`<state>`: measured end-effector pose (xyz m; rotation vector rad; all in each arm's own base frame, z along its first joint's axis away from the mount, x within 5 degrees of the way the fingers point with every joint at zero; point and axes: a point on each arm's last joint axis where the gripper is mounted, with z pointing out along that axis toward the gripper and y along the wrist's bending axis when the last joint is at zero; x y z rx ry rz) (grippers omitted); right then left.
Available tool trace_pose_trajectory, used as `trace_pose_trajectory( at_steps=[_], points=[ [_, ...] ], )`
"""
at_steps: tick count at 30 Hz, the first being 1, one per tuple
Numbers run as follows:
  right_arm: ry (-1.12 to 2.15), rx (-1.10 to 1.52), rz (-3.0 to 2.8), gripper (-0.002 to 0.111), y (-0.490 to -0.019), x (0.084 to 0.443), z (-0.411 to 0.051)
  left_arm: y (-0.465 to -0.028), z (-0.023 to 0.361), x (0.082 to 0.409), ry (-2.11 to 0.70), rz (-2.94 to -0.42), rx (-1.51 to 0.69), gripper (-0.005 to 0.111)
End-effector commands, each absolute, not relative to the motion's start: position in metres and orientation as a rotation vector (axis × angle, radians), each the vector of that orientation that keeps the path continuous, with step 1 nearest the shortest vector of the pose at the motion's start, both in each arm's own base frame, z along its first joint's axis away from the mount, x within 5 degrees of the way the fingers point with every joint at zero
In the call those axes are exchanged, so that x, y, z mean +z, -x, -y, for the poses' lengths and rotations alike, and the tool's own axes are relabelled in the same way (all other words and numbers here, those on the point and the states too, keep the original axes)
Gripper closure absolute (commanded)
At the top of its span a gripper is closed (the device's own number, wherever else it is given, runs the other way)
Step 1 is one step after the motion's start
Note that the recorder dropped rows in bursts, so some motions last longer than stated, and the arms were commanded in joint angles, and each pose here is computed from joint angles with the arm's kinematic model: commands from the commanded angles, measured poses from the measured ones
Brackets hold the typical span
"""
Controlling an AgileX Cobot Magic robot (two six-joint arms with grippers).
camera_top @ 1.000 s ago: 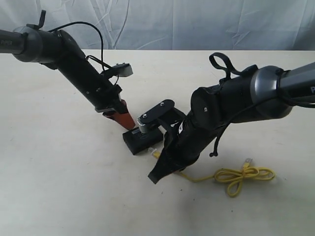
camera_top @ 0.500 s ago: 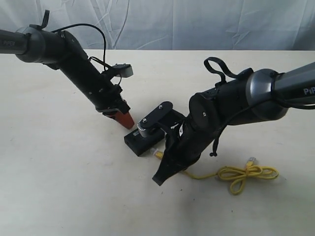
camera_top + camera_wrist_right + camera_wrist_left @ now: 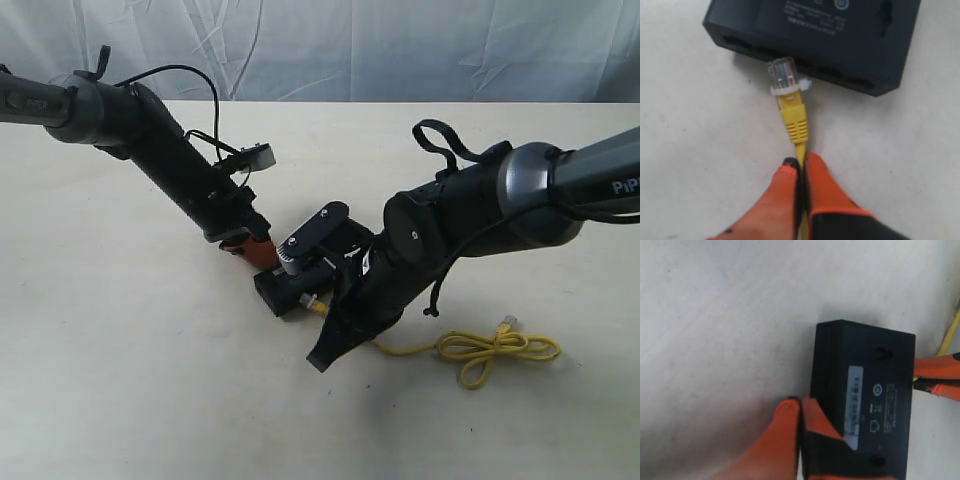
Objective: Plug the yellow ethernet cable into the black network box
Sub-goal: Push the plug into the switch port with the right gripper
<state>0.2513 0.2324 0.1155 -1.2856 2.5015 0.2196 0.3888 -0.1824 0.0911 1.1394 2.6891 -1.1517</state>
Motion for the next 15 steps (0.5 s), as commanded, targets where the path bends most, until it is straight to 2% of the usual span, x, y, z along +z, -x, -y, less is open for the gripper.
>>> trace_pose_trajectory(
  at_steps=[1,15],
  points=[
    [1.287,0.213,-2.471,0.109,-0.253,0.1154,-0.233,-0.3852,0.1836,0.0828,-1.178,-2.708,-1.158,0.107],
    [1.358,0.174,-2.569,0.109,-0.245,0.1126,-0.2259,-0.3854,0.1789,0.0796,-1.179,-2.765,-1.085,0.107]
  ],
)
